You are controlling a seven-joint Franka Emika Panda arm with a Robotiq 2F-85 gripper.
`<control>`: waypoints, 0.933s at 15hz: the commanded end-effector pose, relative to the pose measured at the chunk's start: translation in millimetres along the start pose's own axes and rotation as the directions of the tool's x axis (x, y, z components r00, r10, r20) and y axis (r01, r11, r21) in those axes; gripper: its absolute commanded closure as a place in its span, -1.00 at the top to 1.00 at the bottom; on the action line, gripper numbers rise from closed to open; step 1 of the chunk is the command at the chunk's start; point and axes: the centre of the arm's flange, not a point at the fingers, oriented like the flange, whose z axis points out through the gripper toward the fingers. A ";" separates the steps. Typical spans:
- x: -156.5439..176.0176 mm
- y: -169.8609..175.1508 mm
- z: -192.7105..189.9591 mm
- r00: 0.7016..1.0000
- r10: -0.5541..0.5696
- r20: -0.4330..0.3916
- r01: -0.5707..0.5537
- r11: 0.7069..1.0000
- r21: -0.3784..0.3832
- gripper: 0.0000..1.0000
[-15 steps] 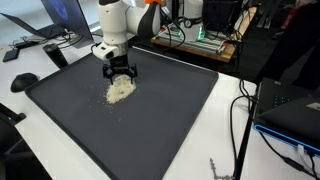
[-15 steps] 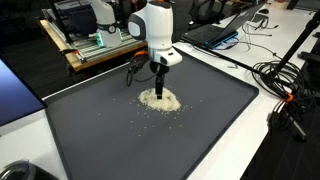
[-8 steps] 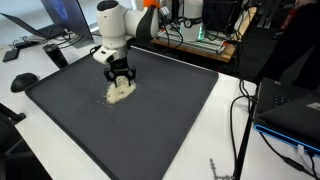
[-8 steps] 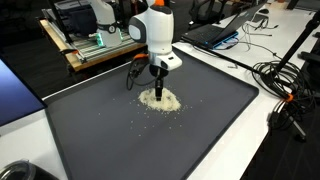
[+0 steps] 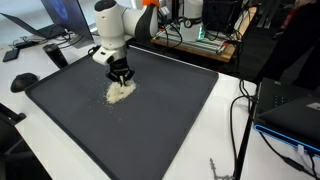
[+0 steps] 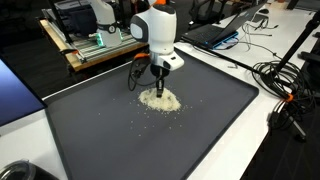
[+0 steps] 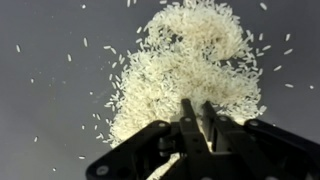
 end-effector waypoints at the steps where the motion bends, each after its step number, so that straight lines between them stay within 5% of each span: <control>1: -0.7 6.6 3.8 0.999 -0.035 0.010 0.035 0.999 0.014 -0.94; 3: -0.7 5.8 2.7 0.999 -0.042 0.015 0.042 0.999 0.014 -0.82; 14: -1.9 4.9 1.4 0.999 -0.052 0.007 0.052 0.999 0.013 -0.83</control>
